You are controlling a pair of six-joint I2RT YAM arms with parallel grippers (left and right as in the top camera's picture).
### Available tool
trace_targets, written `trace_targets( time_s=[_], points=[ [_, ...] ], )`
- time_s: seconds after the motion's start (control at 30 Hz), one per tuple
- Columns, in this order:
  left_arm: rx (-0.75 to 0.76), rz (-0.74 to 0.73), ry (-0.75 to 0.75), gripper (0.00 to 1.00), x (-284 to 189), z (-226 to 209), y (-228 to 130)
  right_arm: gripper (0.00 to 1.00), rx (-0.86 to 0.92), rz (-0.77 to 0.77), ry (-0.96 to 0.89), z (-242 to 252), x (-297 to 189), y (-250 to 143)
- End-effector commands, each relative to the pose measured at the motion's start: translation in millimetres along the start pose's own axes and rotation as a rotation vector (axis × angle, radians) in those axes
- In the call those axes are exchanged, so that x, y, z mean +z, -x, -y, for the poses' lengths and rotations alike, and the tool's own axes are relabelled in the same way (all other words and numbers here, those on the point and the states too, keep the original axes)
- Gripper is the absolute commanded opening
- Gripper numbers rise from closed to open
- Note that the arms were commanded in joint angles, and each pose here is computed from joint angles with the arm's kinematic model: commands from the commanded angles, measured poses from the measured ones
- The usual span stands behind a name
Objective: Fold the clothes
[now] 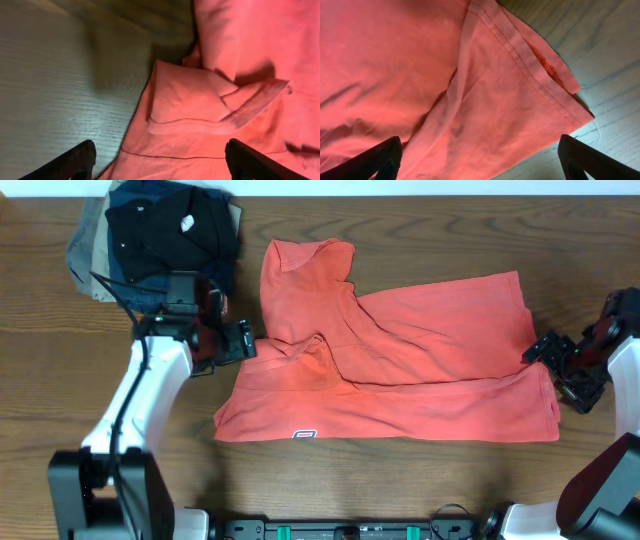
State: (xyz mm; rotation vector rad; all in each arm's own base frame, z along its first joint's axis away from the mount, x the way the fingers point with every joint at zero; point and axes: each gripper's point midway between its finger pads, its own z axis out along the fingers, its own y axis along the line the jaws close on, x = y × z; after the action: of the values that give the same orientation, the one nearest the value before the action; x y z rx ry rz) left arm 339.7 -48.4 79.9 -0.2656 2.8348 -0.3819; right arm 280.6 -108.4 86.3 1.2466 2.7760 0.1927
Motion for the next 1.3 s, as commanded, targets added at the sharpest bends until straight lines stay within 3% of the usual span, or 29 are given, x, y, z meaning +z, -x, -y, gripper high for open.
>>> trace_targets(
  time_s=[0.0,0.27,0.37,0.73,0.87,0.93,1.13,1.23,1.27],
  points=[
    [0.068,-0.052,-0.079,0.83,11.5,6.4,-3.1,0.98,-0.038,-0.013,-0.016,-2.7,4.6,-6.7],
    [0.124,-0.146,-0.126,0.83,43.2,6.2,-15.6,0.97,-0.059,-0.014,-0.014,-8.2,5.7,-9.4],
    [0.124,-0.148,-0.127,0.73,51.2,4.9,-14.1,0.98,-0.067,-0.015,-0.014,-10.4,6.0,-10.7],
    [0.129,-0.136,-0.133,0.65,55.4,5.5,-10.2,0.98,-0.082,-0.011,-0.011,-14.8,6.5,-11.3],
    [0.134,-0.128,-0.138,0.51,55.9,6.3,-8.7,0.98,-0.082,-0.011,-0.011,-14.8,6.5,-11.3],
    [0.144,-0.13,-0.17,0.36,55.0,11.6,-9.4,0.98,-0.082,-0.011,-0.011,-14.8,6.5,-11.3],
    [0.156,-0.132,-0.211,0.31,53.6,18.3,-10.4,0.98,-0.082,-0.011,-0.011,-14.8,6.5,-11.3],
    [0.156,-0.133,-0.214,0.19,53.5,18.9,-10.5,0.98,-0.082,-0.011,-0.011,-14.8,6.5,-11.2],
    [0.156,-0.131,-0.215,0.1,53.5,19.0,-10.2,0.98,-0.082,-0.01,-0.011,-14.8,6.5,-11.1]
  ],
)
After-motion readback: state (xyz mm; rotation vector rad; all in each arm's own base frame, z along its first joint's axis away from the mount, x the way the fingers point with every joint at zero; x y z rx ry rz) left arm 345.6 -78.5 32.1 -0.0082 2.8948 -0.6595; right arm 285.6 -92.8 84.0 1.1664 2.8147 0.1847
